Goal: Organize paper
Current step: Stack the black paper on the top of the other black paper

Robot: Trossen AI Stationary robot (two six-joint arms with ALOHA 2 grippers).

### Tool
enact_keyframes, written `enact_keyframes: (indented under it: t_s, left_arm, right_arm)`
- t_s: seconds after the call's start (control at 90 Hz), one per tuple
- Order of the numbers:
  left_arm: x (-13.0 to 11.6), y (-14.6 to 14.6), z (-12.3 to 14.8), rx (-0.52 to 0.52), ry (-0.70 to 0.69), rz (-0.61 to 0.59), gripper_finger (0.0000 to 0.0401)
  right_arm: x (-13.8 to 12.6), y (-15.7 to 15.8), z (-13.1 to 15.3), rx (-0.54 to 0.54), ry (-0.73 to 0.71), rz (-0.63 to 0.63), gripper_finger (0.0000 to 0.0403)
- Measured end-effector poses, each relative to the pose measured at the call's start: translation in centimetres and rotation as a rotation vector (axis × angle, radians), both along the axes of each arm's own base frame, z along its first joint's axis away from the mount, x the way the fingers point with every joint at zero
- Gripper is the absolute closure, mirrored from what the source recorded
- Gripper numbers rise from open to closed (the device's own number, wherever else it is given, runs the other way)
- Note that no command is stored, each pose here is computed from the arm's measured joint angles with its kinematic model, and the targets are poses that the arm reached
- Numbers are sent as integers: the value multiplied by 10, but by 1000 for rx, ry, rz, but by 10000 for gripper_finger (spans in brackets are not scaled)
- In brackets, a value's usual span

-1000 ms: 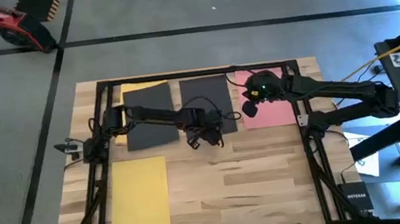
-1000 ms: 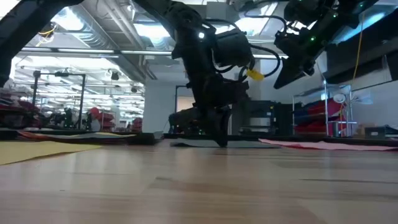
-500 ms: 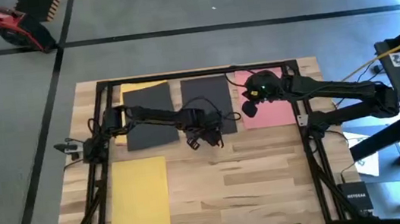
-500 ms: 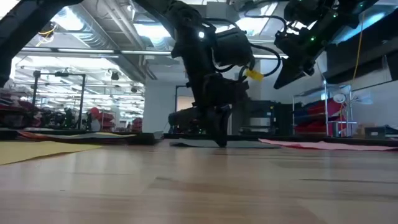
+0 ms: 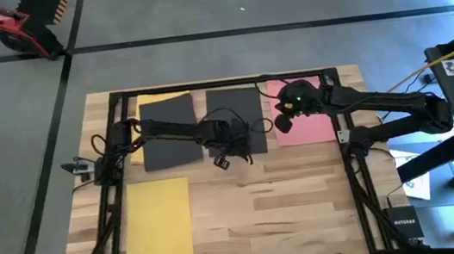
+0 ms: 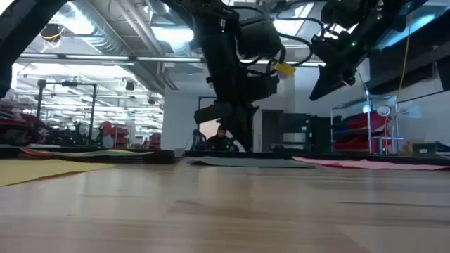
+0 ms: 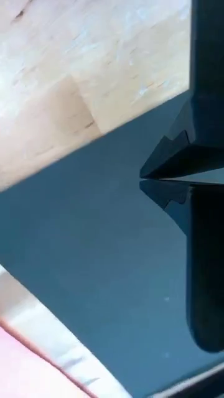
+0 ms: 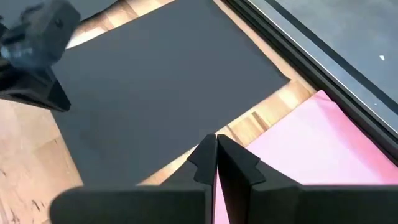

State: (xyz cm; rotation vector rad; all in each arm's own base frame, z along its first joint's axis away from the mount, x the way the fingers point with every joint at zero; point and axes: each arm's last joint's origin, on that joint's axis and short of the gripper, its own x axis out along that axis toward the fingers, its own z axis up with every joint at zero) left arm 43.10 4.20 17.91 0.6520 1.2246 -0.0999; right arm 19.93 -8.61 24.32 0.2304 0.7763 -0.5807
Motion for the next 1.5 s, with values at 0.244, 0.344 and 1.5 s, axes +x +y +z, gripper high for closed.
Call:
enact_keyframes:
  t_s: [0.244, 0.344, 1.5]
  left_arm:
    - [-29, 3, 27, -131, 20, 421, 401]
    - [-42, -5, 41, -163, 42, 541, 401]
    - [-105, -133, 4, 52, -307, 802, 324]
  right_arm:
    - [0, 1, 0, 16, -5, 25, 403]
    - [0, 1, 0, 14, 1, 54, 403]
    - [1, 2, 0, -16, 14, 134, 403]
